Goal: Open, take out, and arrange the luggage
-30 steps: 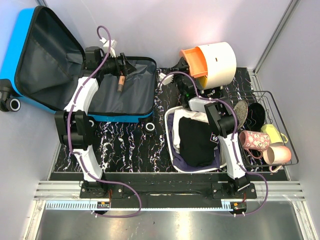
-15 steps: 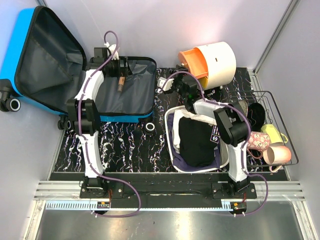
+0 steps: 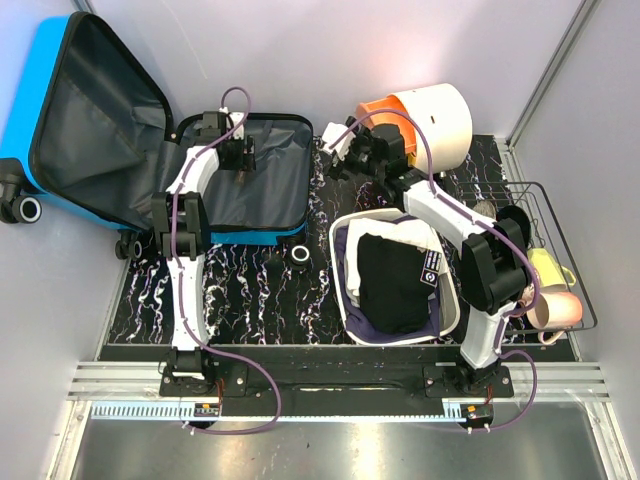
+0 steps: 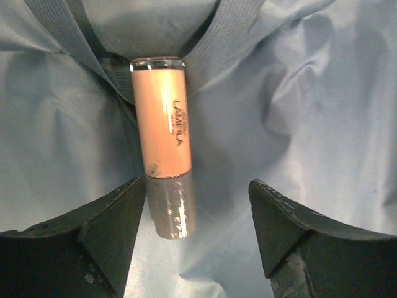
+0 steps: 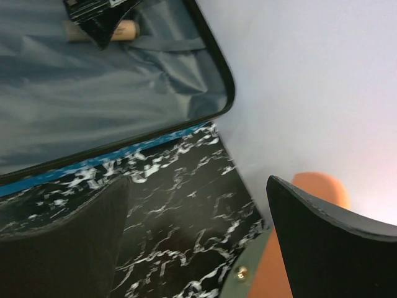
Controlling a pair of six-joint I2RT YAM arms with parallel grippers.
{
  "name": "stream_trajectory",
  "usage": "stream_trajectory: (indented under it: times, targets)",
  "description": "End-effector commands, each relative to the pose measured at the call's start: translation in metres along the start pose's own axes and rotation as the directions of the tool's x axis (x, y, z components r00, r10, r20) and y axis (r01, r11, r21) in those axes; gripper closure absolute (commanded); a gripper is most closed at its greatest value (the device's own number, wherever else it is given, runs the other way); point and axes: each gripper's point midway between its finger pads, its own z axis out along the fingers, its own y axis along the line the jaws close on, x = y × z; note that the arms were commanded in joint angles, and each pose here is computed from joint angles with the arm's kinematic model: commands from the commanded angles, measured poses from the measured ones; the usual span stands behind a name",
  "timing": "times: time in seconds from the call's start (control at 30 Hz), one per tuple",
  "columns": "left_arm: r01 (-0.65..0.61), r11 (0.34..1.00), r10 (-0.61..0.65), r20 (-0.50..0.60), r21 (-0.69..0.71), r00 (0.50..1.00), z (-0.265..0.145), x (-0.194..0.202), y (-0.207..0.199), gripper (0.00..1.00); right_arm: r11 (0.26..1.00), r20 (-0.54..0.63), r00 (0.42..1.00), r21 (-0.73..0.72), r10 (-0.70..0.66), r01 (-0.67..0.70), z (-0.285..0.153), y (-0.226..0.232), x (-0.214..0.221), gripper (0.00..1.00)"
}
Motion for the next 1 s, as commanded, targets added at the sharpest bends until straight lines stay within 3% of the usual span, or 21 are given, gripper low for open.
stream_trajectory:
  times: [0.0, 0.17, 0.33, 0.4, 0.53, 0.6, 0.67, 0.7, 0.77, 0.8, 0.87, 0.9, 0.97]
  targets:
    - [-0.082, 0.994, 0.085, 0.038, -0.071, 0.996, 0.002, -0.018, 0.015, 0.30, 0.980, -0.005, 0.980, -0.017, 0.198, -0.198, -0.019, -0.016, -0.023, 0.02]
    - [-0.104, 0.994, 0.103, -0.029, -0.045, 0.994, 0.013, 0.004, 0.009, 0.39, 0.915, -0.089, 0.913, -0.023, 0.398, -0.402, -0.028, -0.036, -0.022, 0.04]
    - [-0.162, 0.987, 0.162, -0.062, 0.003, 0.985, 0.011, 0.018, 0.001, 0.60, 0.829, -0.154, 0.828, -0.078, 0.539, -0.554, -0.035, -0.033, -0.017, 0.05]
    - [-0.185, 0.982, 0.186, -0.042, 0.029, 0.982, 0.003, 0.011, -0.005, 0.67, 0.796, -0.160, 0.800, -0.106, 0.578, -0.596, -0.039, -0.033, -0.023, 0.06]
    - [-0.288, 0.956, 0.289, -0.005, 0.062, 0.957, -0.018, 0.000, -0.015, 0.93, 0.768, -0.180, 0.777, -0.134, 0.603, -0.626, -0.047, -0.027, -0.029, 0.07]
    - [-0.351, 0.930, 0.346, 0.057, 0.113, 0.936, -0.040, -0.015, -0.031, 1.00, 0.764, -0.177, 0.773, -0.128, 0.609, -0.632, -0.052, -0.029, -0.032, 0.07]
    - [-0.451, 0.880, 0.444, 0.078, 0.147, 0.892, -0.052, -0.010, -0.041, 1.00, 0.757, -0.181, 0.764, -0.124, 0.619, -0.642, -0.055, -0.029, -0.034, 0.08]
    - [-0.504, 0.853, 0.488, 0.139, 0.137, 0.862, -0.071, -0.026, -0.049, 1.00, 0.755, -0.180, 0.763, -0.124, 0.621, -0.644, -0.058, -0.030, -0.037, 0.08]
    - [-0.634, 0.758, 0.609, 0.178, 0.155, 0.773, -0.083, -0.015, -0.060, 1.00, 0.748, -0.186, 0.756, -0.127, 0.627, -0.652, -0.061, -0.029, -0.038, 0.08]
    - [-0.739, 0.659, 0.699, 0.248, 0.141, 0.671, -0.089, -0.020, -0.067, 1.00, 0.745, -0.184, 0.756, -0.137, 0.628, -0.653, -0.062, -0.027, -0.042, 0.08]
    - [-0.832, 0.547, 0.774, 0.325, 0.088, 0.543, -0.116, -0.021, -0.082, 1.00, 0.734, -0.186, 0.748, -0.149, 0.637, -0.662, -0.066, -0.026, -0.045, 0.08]
    - [-0.895, 0.442, 0.821, 0.375, 0.059, 0.430, -0.127, -0.022, -0.091, 1.00, 0.728, -0.186, 0.744, -0.160, 0.641, -0.667, -0.067, -0.025, -0.047, 0.09]
    - [-0.947, 0.321, 0.852, 0.433, 0.012, 0.295, -0.155, -0.018, -0.108, 1.00, 0.706, -0.188, 0.728, -0.177, 0.659, -0.685, -0.069, -0.021, -0.052, 0.09]
